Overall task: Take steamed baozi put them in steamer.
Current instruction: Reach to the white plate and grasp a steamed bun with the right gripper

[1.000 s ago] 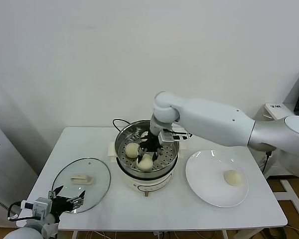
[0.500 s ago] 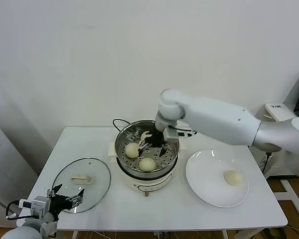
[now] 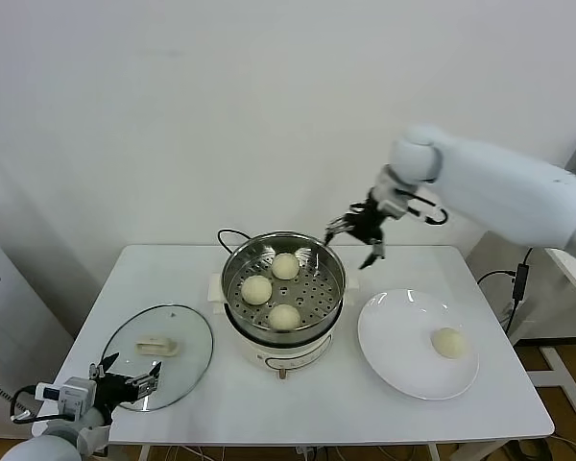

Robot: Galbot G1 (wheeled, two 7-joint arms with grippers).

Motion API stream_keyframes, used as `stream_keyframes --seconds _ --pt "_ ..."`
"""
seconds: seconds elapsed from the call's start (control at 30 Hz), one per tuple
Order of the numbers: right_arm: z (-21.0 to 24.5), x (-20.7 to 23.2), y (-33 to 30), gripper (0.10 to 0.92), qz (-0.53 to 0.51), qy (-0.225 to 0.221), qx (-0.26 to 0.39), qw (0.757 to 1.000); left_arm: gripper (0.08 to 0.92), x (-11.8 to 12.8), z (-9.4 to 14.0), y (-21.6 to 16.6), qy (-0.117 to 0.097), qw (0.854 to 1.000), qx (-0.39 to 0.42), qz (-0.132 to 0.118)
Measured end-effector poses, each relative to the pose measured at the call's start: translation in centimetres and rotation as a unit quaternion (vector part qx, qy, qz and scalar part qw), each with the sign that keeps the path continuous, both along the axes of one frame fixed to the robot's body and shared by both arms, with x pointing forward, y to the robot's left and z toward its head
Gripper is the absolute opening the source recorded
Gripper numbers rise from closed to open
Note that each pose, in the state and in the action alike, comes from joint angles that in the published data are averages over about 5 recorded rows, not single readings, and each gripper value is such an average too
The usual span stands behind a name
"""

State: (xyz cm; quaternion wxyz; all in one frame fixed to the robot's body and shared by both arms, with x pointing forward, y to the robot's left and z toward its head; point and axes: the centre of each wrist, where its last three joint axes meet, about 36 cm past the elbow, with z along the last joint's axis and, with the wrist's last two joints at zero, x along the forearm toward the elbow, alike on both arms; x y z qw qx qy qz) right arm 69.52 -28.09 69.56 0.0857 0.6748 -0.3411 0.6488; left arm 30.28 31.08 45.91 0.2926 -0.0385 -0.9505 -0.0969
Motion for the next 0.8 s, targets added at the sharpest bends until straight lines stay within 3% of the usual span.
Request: stream_keyframes --seconds 0.37,0.8 --pt "-4.3 -2.3 -12.9 0.823 -0.249 0.081 -0.013 0.965 0.823 0.0 0.3 -0.1 -0.003 1.0 -0.001 -0.001" --pt "-12.6 -4.5 -19.2 0.823 -0.36 0.139 -0.038 0.922 0.823 -0.2 0.5 -0.3 -0.005 1.0 -0.004 -0.003"
